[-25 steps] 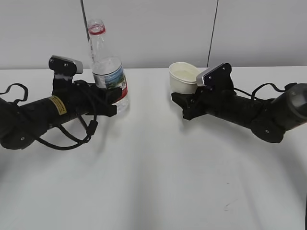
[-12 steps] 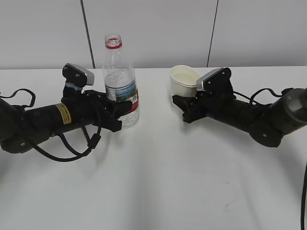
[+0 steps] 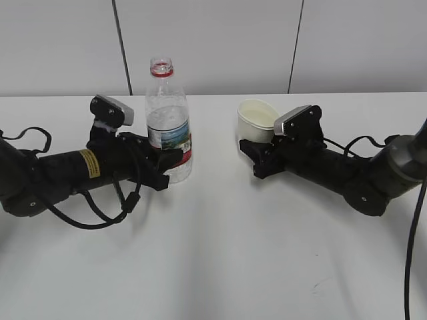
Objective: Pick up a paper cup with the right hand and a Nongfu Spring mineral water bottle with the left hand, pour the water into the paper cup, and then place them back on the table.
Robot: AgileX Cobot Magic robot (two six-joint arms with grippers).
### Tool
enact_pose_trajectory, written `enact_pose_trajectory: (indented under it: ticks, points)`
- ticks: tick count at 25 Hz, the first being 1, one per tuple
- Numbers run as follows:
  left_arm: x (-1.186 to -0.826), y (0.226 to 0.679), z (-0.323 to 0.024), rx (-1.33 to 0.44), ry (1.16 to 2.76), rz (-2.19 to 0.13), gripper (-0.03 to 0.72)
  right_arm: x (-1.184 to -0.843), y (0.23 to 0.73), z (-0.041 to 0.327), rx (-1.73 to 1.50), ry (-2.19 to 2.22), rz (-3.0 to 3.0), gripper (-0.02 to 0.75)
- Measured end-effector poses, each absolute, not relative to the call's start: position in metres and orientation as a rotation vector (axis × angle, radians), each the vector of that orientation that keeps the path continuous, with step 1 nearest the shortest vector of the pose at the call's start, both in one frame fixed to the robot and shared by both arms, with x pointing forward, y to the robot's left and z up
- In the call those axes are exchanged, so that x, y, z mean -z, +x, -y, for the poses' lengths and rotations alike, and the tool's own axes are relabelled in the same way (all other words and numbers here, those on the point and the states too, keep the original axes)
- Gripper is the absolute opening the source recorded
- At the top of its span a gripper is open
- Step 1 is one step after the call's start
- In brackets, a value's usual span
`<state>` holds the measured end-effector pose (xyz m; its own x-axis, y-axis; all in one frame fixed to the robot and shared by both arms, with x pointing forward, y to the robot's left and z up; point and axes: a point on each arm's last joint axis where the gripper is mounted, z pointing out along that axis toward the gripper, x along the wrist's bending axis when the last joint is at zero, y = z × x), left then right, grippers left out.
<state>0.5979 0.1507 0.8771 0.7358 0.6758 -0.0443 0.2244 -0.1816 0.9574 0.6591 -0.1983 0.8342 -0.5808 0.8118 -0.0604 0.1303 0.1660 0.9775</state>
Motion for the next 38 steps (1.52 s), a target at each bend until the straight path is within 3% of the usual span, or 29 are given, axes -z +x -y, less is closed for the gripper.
enact_pose_trajectory:
  ticks: [21, 27, 35, 38]
  points:
    - [-0.867, 0.596, -0.149, -0.442, 1.727, -0.705, 0.300, -0.823, 0.658, 0.200, -1.405, 0.891, -1.877, 0.435]
    - [-0.867, 0.595, -0.148, -0.432, 1.737, -0.680, 0.374, -0.823, 0.658, 0.200, -1.398, 0.880, -1.879, 0.436]
    - [-0.866, 0.594, -0.148, -0.428, 1.749, -0.673, 0.434, -0.824, 0.658, 0.199, -1.401, 0.873, -1.875, 0.580]
    - [-0.866, 0.594, -0.147, -0.426, 1.764, -0.660, 0.478, -0.824, 0.658, 0.199, -1.400, 0.872, -1.875, 0.598]
